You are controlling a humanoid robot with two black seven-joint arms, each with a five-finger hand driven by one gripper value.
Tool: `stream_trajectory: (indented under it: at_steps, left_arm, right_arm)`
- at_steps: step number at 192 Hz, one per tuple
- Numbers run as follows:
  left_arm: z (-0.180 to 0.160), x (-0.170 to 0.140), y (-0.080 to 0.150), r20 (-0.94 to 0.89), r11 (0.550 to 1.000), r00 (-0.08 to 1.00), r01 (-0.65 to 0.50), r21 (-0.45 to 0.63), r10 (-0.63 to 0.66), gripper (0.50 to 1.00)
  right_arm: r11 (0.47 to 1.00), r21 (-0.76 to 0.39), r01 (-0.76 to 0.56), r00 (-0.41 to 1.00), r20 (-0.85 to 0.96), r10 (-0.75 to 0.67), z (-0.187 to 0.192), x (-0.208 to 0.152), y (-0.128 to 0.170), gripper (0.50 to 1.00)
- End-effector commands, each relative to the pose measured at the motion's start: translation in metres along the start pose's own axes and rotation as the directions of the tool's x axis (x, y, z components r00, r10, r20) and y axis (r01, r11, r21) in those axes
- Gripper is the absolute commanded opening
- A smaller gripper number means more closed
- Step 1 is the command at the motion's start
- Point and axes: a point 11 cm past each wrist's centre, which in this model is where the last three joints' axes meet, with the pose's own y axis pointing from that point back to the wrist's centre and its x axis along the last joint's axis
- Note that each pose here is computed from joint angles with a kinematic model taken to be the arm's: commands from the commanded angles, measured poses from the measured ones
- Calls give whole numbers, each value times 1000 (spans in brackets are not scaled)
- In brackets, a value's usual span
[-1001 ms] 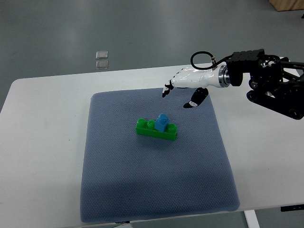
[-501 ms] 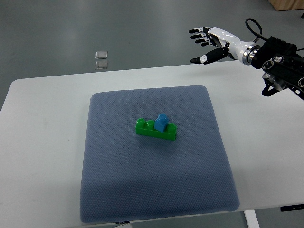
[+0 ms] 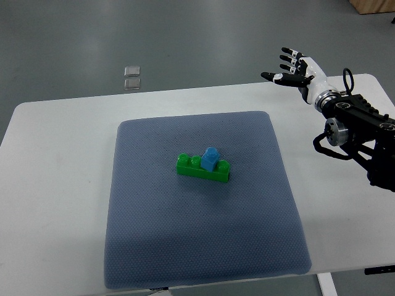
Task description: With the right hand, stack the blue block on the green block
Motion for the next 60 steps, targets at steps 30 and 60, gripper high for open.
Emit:
stream_trajectory:
  at_steps: [30,60]
  left_arm:
    - [0,0,0,0,1000,1000,0,-2,0,1000]
    - [0,0,0,0,1000,1000,0,-2,0,1000]
  right_arm:
    - [1000,-13,-10,1000,28,10,9,0,3,913]
    - [999,-35,-10,999,37,12,22,-5,6,913]
